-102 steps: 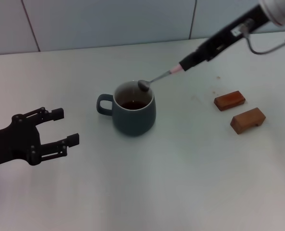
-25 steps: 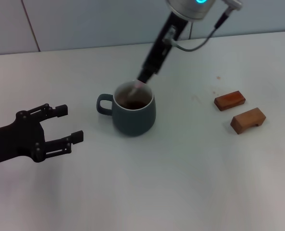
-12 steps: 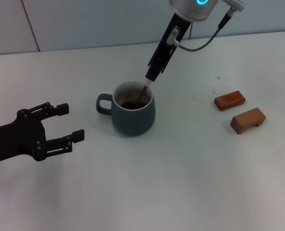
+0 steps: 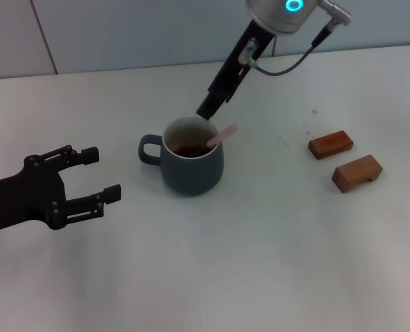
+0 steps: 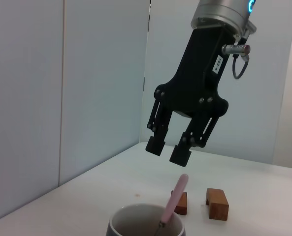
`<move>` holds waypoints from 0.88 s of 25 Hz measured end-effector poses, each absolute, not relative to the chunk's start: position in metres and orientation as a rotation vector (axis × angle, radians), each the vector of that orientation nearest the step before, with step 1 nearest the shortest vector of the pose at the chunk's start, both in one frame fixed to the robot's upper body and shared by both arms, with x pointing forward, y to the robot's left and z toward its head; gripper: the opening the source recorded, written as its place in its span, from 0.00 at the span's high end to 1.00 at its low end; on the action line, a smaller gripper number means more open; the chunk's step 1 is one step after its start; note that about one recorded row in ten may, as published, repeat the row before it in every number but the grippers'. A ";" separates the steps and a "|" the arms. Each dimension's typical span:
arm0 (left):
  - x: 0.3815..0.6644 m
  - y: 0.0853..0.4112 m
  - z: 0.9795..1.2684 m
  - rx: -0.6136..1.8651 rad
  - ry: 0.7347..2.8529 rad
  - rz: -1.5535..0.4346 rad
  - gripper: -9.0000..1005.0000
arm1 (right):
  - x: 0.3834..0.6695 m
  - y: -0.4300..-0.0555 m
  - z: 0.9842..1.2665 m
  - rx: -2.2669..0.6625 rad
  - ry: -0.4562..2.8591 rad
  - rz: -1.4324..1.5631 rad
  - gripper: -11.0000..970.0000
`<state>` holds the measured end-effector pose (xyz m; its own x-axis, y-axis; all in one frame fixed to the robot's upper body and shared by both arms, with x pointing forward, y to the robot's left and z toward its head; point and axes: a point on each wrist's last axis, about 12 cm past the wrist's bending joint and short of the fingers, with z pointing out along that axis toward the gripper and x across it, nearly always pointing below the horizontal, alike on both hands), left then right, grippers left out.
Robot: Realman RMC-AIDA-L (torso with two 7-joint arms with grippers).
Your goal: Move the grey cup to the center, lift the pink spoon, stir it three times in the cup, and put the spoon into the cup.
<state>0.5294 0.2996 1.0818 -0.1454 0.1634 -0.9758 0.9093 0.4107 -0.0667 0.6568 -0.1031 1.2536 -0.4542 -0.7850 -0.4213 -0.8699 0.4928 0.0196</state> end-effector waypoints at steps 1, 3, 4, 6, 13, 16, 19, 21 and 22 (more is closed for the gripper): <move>0.530 0.299 1.082 0.973 1.594 -0.872 0.19 | 0.655 -0.109 1.253 -1.349 2.357 0.355 0.60; 0.532 0.299 1.084 0.975 1.591 -0.870 0.19 | 0.648 -0.135 1.252 -1.225 2.232 0.463 0.51; 0.533 0.299 1.084 0.976 1.591 -0.868 0.19 | 0.648 -0.135 1.252 -1.225 2.232 0.463 0.51; 0.536 0.300 1.086 0.975 1.596 -0.861 0.19 | 0.639 -0.155 1.250 -1.145 2.131 0.556 0.50; 0.553 0.304 1.098 0.981 1.635 -0.848 0.19 | 0.595 -0.248 1.197 -0.962 1.960 0.817 0.46; 0.564 0.309 1.109 0.996 1.680 -0.857 0.19 | 0.583 -0.264 1.182 -0.986 1.926 0.838 0.41; 0.574 0.311 1.120 1.026 1.736 -0.884 0.19 | 0.567 -0.285 1.160 -1.041 1.886 0.853 0.30; 0.579 0.311 1.127 1.040 1.766 -0.902 0.19 | 0.561 -0.296 1.148 -1.069 1.885 0.869 0.25; 0.581 0.311 1.129 1.043 1.780 -0.911 0.19 | 0.559 -0.302 1.144 -1.070 1.893 0.879 0.24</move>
